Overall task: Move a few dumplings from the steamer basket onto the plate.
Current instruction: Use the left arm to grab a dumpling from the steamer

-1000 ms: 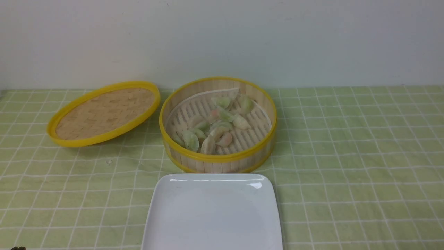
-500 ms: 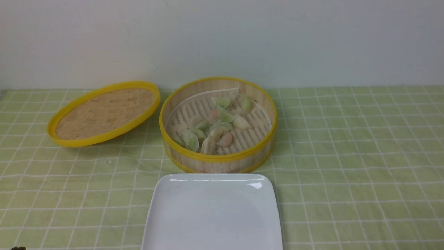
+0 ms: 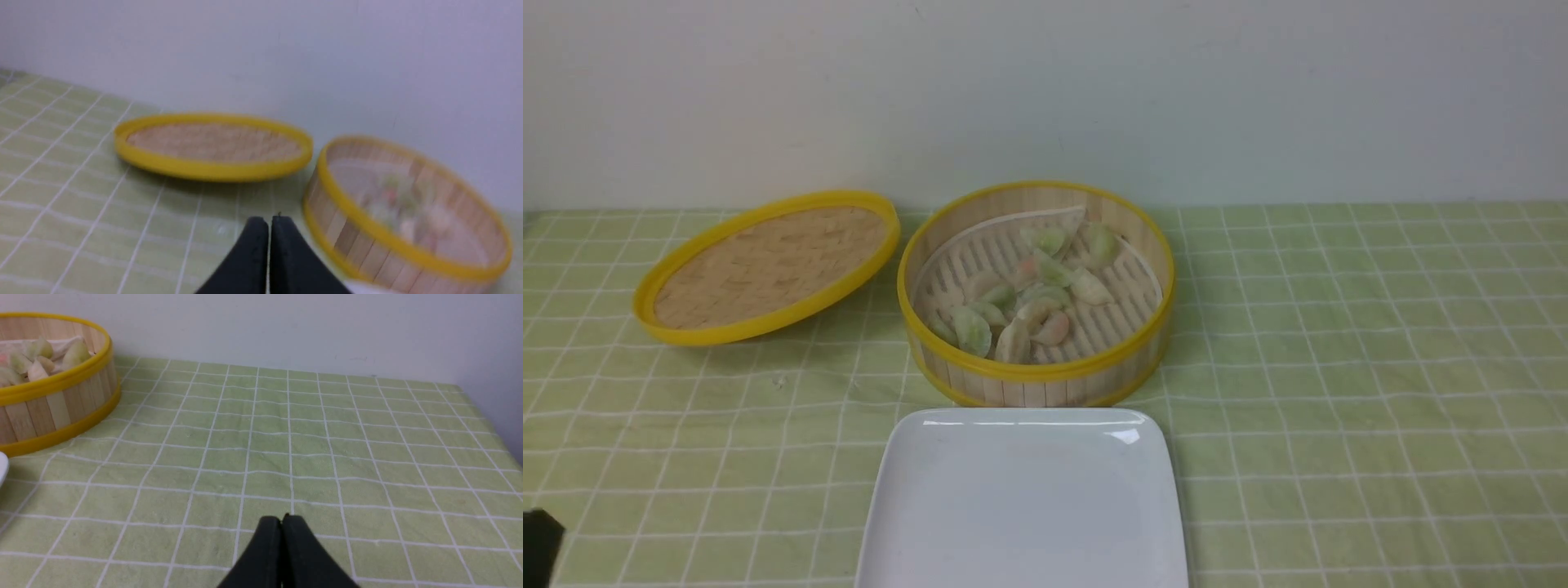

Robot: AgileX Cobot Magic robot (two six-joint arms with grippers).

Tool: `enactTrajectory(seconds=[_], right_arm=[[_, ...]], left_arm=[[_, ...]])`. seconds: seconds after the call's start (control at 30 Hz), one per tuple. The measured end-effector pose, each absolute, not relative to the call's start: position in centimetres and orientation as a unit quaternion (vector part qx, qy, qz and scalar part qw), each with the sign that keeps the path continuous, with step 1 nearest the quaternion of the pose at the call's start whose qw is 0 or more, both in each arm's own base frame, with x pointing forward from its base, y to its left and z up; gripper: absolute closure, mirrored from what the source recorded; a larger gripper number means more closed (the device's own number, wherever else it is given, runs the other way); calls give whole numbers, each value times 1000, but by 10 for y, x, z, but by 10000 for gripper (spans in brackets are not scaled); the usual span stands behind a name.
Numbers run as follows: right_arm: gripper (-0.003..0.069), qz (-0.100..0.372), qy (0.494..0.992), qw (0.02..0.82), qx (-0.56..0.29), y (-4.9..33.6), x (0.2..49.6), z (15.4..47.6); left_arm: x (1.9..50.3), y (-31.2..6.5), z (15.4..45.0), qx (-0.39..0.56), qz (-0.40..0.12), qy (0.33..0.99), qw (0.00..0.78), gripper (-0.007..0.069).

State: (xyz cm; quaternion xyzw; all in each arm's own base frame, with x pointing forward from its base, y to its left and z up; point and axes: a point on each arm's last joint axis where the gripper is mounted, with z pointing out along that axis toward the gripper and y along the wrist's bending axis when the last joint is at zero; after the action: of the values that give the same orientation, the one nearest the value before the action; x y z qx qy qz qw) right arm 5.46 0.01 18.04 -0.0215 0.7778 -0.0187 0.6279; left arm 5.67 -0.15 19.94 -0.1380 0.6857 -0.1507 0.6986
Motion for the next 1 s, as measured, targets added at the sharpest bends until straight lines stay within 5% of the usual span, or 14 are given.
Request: enactTrajectory(seconds=[0.33,0.5,0.63,0.7,0.87,1.0], right_arm=[[676,-29,778,627,-30,0,55,180],[676,-89,774,623,-77,-4,55,181],[676,-105,772,621,-89,-4,55,181],[676,-111,771,620,-93,-5,55,181],[676,-124,757,633,-104,-5,55,183],[676,-86,724,680,-75,-2,57,192]], left_arm=[[42,23,247,-270,-212,445,827,631],[31,18,319,-210,-203,401,868,631],[41,9,371,-154,-180,446,863,631],[62,3,398,-128,-168,530,821,631],[133,-9,407,-90,-139,769,618,631],[171,-14,393,-48,-119,868,480,631]])
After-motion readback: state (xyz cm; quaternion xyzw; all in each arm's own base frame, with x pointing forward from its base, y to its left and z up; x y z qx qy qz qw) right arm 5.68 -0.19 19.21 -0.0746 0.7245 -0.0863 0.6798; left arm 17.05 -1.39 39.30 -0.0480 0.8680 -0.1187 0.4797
